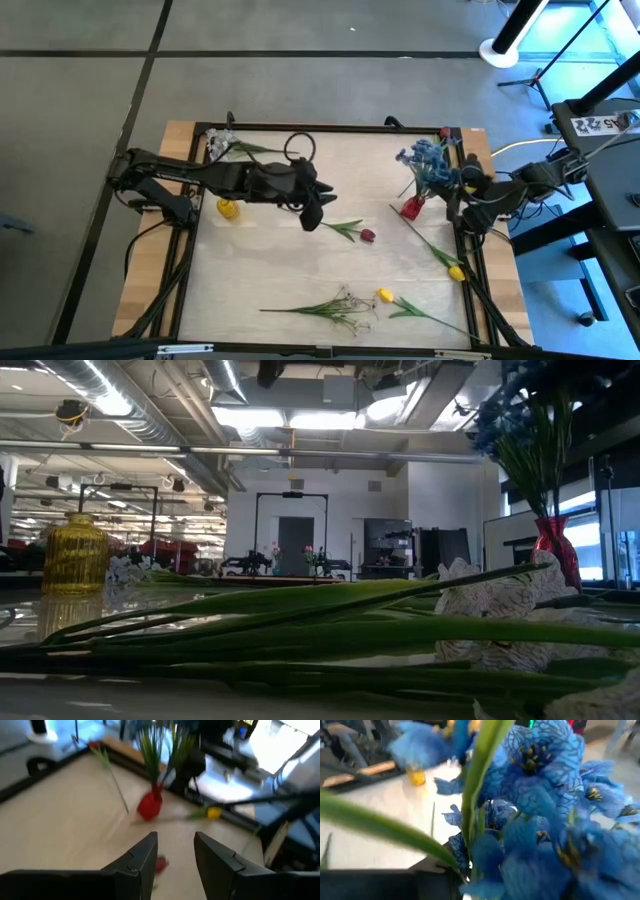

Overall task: Sort flowers into vase by color
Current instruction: Put the blue flower into the red vase

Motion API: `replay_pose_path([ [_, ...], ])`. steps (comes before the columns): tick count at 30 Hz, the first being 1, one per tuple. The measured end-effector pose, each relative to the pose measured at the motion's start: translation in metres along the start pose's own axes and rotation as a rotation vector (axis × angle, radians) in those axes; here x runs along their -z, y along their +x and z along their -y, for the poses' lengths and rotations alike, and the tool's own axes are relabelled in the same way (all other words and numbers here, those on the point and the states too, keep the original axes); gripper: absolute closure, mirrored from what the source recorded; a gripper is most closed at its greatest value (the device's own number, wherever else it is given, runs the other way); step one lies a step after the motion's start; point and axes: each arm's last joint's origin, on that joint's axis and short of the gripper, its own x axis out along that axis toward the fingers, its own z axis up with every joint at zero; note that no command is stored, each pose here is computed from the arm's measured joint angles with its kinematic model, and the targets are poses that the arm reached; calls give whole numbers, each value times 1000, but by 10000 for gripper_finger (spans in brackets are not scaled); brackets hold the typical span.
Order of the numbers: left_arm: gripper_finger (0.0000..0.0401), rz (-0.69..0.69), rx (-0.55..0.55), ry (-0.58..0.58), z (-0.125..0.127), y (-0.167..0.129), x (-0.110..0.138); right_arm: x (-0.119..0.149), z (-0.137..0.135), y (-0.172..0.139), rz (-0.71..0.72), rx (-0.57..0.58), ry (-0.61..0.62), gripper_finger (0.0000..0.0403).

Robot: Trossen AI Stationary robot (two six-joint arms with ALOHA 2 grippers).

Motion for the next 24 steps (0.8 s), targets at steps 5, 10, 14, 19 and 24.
replay_pose_path([
  [5,274,-143,-60,48,-3,7,18,-10,0,-9,-150,-36,-9,220],
  [10,264,-222,-111,72,-8,18,30,-8,-1,-8,-254,38,-10,175],
  [14,255,-233,-128,73,-11,28,33,-4,-3,-4,-315,95,-15,135],
  [19,252,-256,-142,131,-14,41,39,-13,-12,-3,-349,87,-16,101],
  [24,253,-345,-127,169,-18,59,54,-37,-9,-20,-400,77,-33,95],
])
